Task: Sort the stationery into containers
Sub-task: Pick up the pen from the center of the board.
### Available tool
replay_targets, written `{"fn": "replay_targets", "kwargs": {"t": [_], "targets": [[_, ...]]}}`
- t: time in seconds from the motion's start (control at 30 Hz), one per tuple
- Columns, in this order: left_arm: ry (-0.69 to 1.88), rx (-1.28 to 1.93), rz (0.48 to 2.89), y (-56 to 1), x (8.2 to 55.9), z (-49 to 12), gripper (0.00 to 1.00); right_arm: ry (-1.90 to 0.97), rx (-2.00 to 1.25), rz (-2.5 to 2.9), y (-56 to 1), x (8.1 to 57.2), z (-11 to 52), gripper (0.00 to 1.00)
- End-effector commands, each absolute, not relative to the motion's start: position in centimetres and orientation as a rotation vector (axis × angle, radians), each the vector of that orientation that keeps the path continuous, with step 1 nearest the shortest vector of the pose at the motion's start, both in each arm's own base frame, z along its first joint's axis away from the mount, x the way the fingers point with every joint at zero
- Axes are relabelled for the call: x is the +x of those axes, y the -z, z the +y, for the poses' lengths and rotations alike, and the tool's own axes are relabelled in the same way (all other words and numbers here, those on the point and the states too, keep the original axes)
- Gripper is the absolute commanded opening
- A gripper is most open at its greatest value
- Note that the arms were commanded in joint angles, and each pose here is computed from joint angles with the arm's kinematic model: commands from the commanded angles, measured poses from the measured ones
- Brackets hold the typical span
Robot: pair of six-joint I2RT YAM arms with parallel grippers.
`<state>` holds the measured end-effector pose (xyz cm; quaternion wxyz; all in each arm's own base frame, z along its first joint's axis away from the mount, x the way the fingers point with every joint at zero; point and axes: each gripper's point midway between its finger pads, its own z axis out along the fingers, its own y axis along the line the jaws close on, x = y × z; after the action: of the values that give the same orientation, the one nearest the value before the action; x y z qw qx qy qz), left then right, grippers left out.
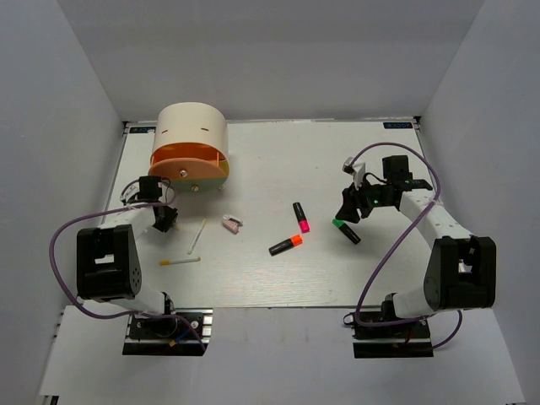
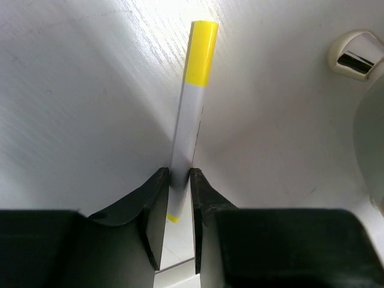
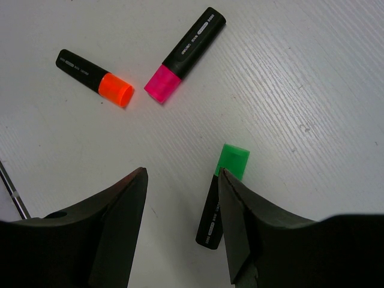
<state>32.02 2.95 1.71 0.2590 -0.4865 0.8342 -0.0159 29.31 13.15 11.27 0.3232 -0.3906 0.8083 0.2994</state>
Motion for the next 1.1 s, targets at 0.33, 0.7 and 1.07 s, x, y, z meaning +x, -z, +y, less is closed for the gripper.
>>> {"fn": "replay_targets", "kwargs": {"t": [0.33, 0.7, 1.07], "targets": [[0.061, -1.297, 2.357, -1.6, 27.7, 1.9, 0.21, -0.784, -1.009, 2.070, -12.5, 29.7, 13.3, 0.57], [0.257, -1.196, 2.314, -4.4, 26.6, -0.5, 0.00, -0.774, -1.009, 2.043, -13.0, 29.4, 13.3, 0.57], [0.466, -0.962, 2.239, -11.1, 26.4, -2.8, 0.00, -0.780, -1.010, 2.030, -13.3, 29.4, 13.4, 0.57]]}}
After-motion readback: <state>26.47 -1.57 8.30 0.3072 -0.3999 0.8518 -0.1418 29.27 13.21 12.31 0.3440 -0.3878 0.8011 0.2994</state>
